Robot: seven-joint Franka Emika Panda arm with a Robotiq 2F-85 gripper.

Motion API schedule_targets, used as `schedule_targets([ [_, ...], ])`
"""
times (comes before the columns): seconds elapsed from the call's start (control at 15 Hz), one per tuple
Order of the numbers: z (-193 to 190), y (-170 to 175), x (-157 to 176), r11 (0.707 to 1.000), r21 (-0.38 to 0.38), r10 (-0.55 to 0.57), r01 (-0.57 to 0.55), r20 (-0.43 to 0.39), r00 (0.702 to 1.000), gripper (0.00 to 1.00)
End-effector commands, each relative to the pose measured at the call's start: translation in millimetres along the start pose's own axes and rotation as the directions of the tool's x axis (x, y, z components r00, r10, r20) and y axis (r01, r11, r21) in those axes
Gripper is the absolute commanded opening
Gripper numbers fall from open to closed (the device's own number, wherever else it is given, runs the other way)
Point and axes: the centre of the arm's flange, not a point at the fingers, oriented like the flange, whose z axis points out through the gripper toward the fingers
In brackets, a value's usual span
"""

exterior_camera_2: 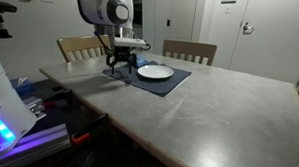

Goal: Put the fork on the plate

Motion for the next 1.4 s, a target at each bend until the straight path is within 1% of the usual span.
schedule_targets([
  [0.0, 8, 1, 0, 1.0, 0.017, -0.006, 0.006, -0.026, 1.0, 0.91],
  [0.07, 9, 1, 0, 1.0, 0.019, -0.004, 0.005, -0.028, 1.0, 0.92],
  [0.13, 11, 1, 1, 1.0, 0.021, -0.003, 0.004, -0.029, 1.0, 0.88],
  [0.27, 14, -3, 2, 1.0, 0.027, -0.002, 0.002, -0.032, 0.999, 0.87],
  [0.33, 16, -4, 3, 1.0, 0.031, -0.001, 0.002, -0.033, 0.999, 0.89],
  [0.53, 24, -9, 3, 0.999, 0.04, -0.002, 0.004, -0.033, 0.999, 0.88],
  [0.6, 25, -10, 3, 0.999, 0.042, -0.002, 0.003, -0.034, 0.999, 0.85],
  [0.73, 25, -9, 3, 0.999, 0.037, -0.001, 0.002, -0.038, 0.999, 0.69],
  [1.07, 19, -3, 0, 1.0, 0.019, 0.008, -0.007, -0.052, 0.999, 0.49],
  [1.13, 20, -4, -1, 1.0, 0.02, 0.008, -0.007, -0.051, 0.999, 0.52],
  [1.33, 18, -6, -2, 1.0, 0.018, 0.009, -0.008, -0.05, 0.999, 0.53],
])
